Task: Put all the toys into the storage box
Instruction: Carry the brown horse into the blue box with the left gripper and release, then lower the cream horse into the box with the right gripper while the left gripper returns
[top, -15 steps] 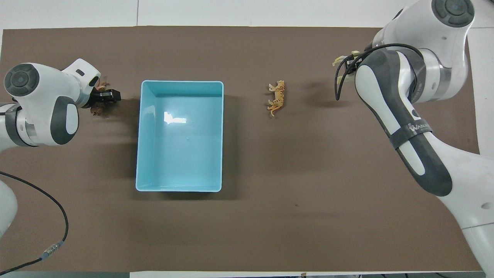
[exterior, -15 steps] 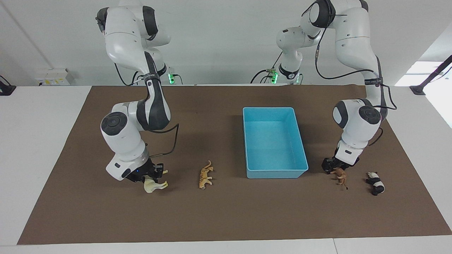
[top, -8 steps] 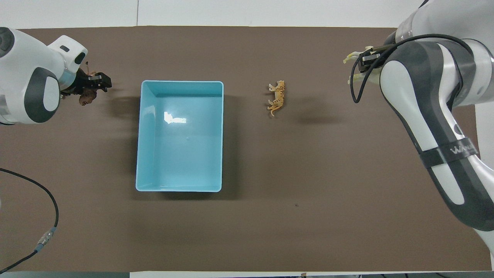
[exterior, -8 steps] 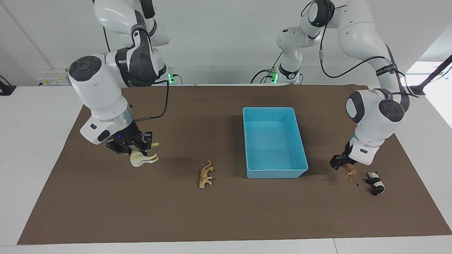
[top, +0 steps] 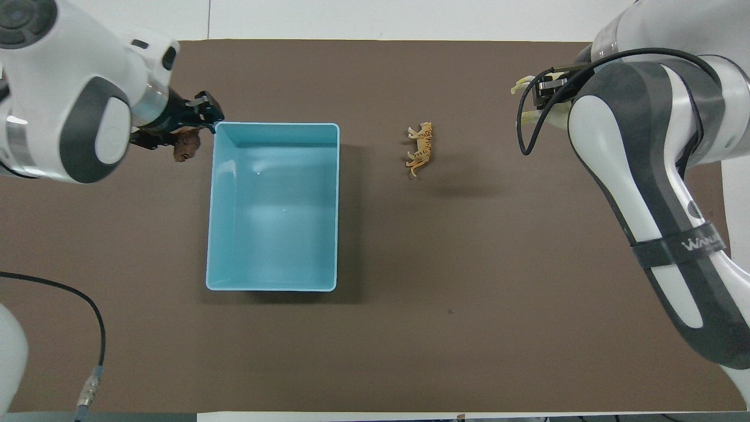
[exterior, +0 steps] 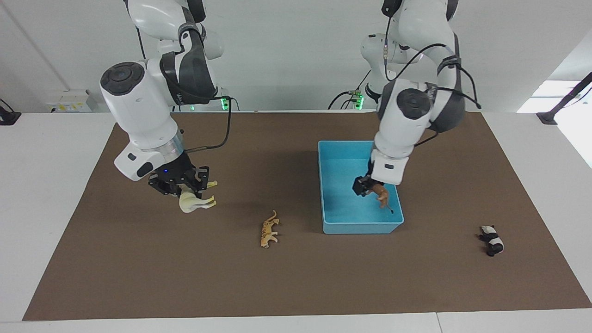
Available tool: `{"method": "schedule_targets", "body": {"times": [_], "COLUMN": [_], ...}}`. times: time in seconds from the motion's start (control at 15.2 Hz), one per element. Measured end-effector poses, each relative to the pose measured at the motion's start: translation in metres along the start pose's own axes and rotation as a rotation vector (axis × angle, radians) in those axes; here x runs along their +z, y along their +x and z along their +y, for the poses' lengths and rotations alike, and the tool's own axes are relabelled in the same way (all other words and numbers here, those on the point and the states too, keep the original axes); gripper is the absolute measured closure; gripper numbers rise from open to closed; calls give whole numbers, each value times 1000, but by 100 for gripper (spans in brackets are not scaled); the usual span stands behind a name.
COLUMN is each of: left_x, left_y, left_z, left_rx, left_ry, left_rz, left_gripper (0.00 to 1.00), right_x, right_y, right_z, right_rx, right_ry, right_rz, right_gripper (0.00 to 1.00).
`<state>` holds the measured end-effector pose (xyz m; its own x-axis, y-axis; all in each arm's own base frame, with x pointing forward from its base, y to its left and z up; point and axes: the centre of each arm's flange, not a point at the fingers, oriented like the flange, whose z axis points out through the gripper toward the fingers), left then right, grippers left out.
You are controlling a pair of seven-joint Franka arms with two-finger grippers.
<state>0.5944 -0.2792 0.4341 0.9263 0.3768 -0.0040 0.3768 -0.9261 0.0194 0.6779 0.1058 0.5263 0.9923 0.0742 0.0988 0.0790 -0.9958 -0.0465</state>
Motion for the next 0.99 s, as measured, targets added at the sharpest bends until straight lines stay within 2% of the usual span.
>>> {"method": "schedule_targets", "body": {"times": [0.13, 0.26, 0.46, 0.59, 0.79, 0.99], "left_x": [27, 32, 9, -7, -16, -22], "left_y": [-25, -24, -7, 19, 87, 153], "left_z": [4, -7, -26, -57, -146, -256], "left_rx": [7, -6, -26, 32, 209, 287], "left_ry": [10, 9, 2, 26, 60, 63], "left_rz": [-5, 4, 47, 98, 118, 182], "left_gripper": [19, 1, 0, 0, 0, 0], "right_x": [0, 0, 1, 1, 0, 9], "right_y": [0, 0, -3, -8, -24, -48], "right_z": [0, -1, -28, -68, -158, -246], "right_rx": [0, 11, 48, 71, 76, 63], "right_ry": [0, 0, 7, 14, 41, 53], "right_rz": [0, 0, -1, 0, 33, 51], "right_gripper": [60, 60, 60, 60, 60, 60]}}
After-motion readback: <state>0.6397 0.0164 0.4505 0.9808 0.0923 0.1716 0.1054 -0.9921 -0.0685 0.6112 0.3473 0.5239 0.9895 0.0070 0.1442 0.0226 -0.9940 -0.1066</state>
